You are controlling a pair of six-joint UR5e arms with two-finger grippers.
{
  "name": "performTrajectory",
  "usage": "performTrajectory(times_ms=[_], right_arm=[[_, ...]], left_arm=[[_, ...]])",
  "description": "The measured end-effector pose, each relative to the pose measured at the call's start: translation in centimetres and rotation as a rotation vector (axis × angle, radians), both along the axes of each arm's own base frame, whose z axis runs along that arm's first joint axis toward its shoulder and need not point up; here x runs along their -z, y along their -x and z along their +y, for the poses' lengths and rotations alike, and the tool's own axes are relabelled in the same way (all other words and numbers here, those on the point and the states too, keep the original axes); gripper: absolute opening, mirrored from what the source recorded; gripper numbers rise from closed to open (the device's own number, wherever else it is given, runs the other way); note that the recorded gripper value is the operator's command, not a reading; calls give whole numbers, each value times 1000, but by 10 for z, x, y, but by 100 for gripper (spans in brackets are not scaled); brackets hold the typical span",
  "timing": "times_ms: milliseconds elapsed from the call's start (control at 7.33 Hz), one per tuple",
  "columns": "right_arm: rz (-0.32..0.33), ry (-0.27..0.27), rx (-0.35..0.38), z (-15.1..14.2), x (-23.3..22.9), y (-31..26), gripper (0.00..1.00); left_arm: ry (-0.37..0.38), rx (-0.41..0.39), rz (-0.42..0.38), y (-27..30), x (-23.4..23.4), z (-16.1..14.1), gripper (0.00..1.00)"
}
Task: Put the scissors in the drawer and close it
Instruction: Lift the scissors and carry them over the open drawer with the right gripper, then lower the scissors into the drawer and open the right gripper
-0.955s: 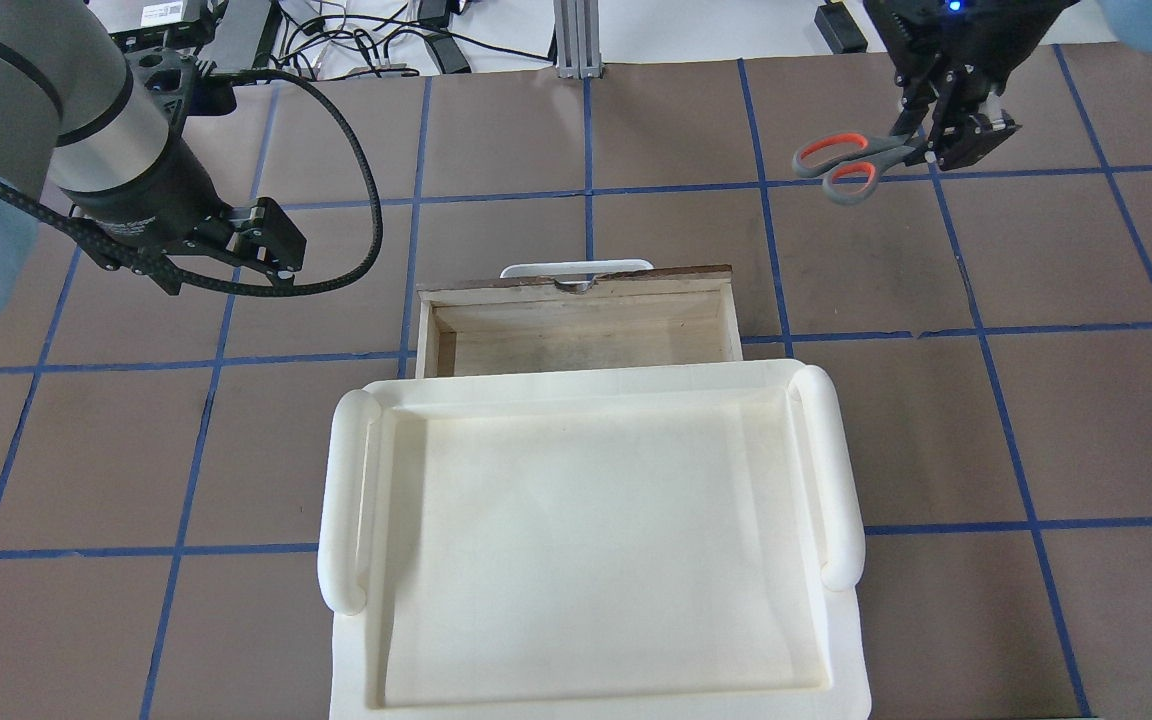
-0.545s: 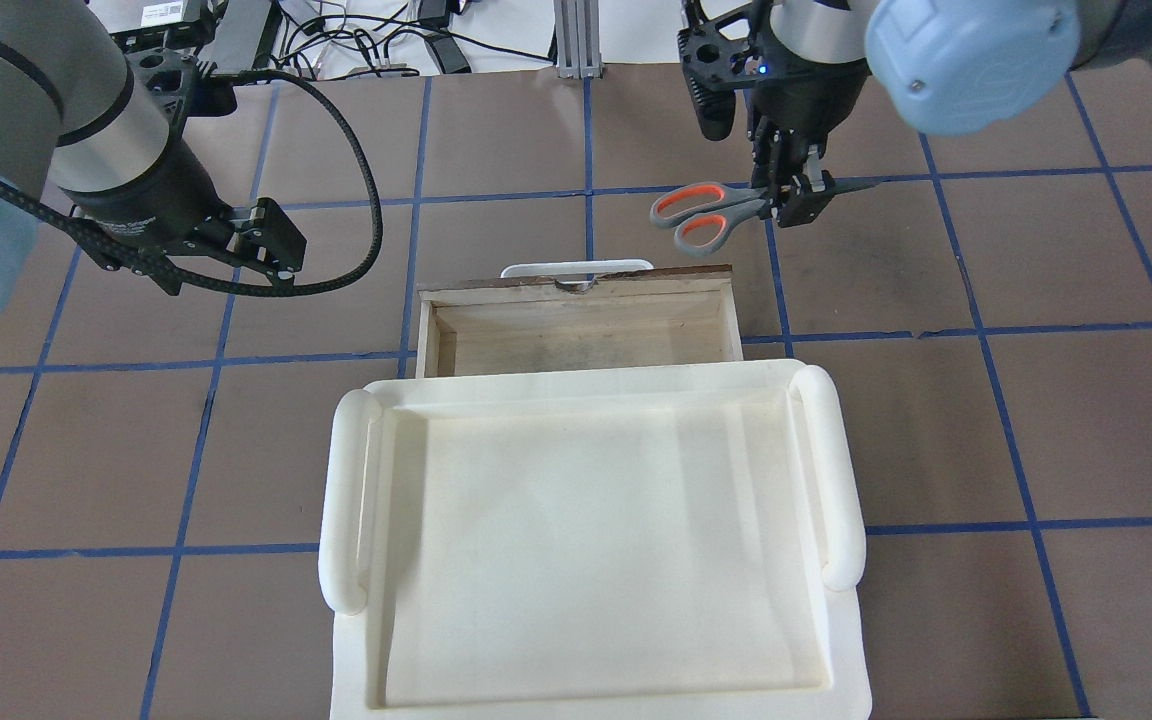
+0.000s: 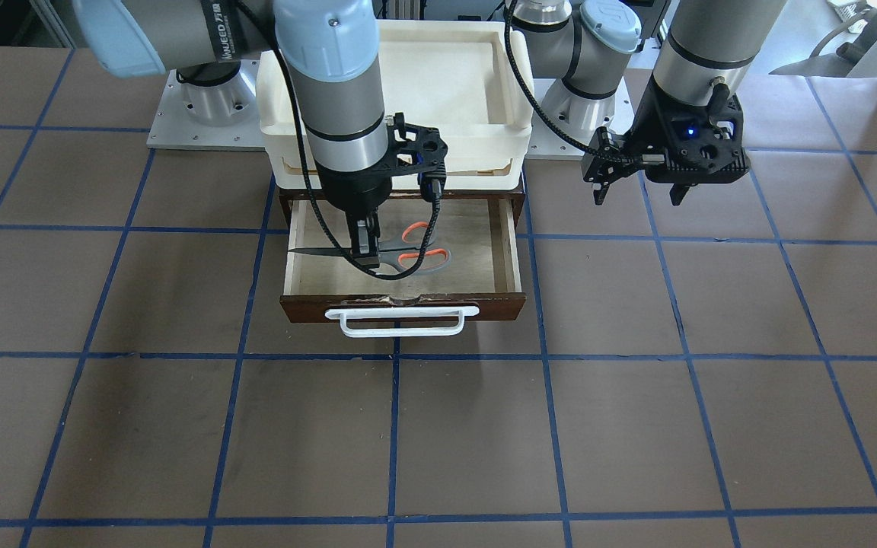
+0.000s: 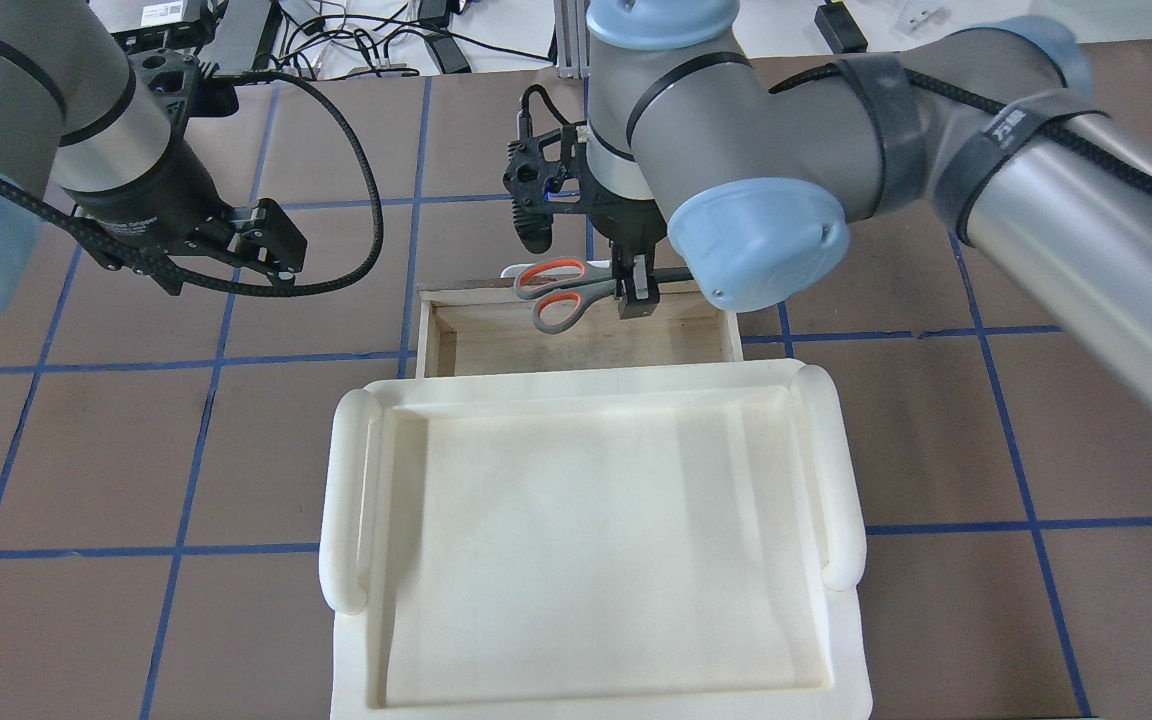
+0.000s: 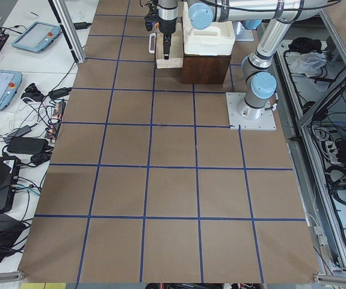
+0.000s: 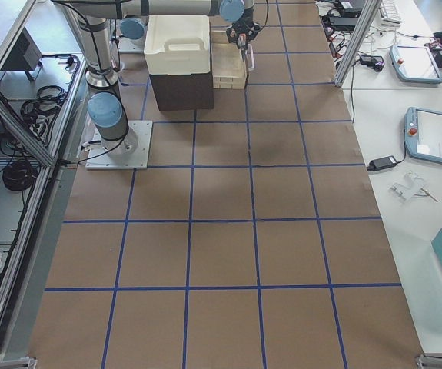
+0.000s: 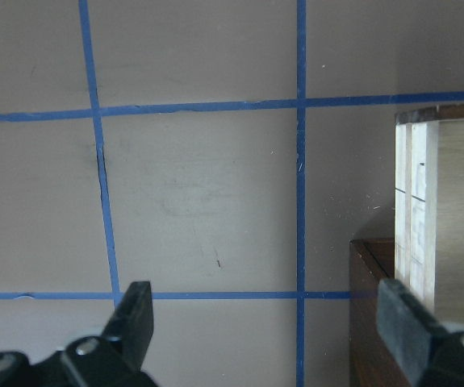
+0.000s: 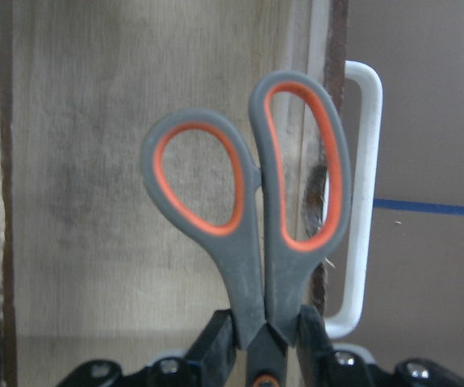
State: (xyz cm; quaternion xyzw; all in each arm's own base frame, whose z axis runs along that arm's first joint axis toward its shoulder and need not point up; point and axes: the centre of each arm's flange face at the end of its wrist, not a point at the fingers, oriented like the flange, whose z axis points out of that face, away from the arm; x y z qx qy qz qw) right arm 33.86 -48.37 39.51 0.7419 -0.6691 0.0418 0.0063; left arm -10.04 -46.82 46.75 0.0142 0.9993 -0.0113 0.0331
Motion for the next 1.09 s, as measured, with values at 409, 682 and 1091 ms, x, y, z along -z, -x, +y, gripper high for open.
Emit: performTrajectory(times_ms=[409,682,1091], right_arm=[[4,-6,-30,20,14,-23,0],[-1,-12,-26,23,16,-26,0],[-6,-17,-3,19,24,-29,0]], left_arm=[[3,2,-1,0,-1,1,100],[9,3,-1,0,-3,2,100],[13,2,4,0,-5,2,100]])
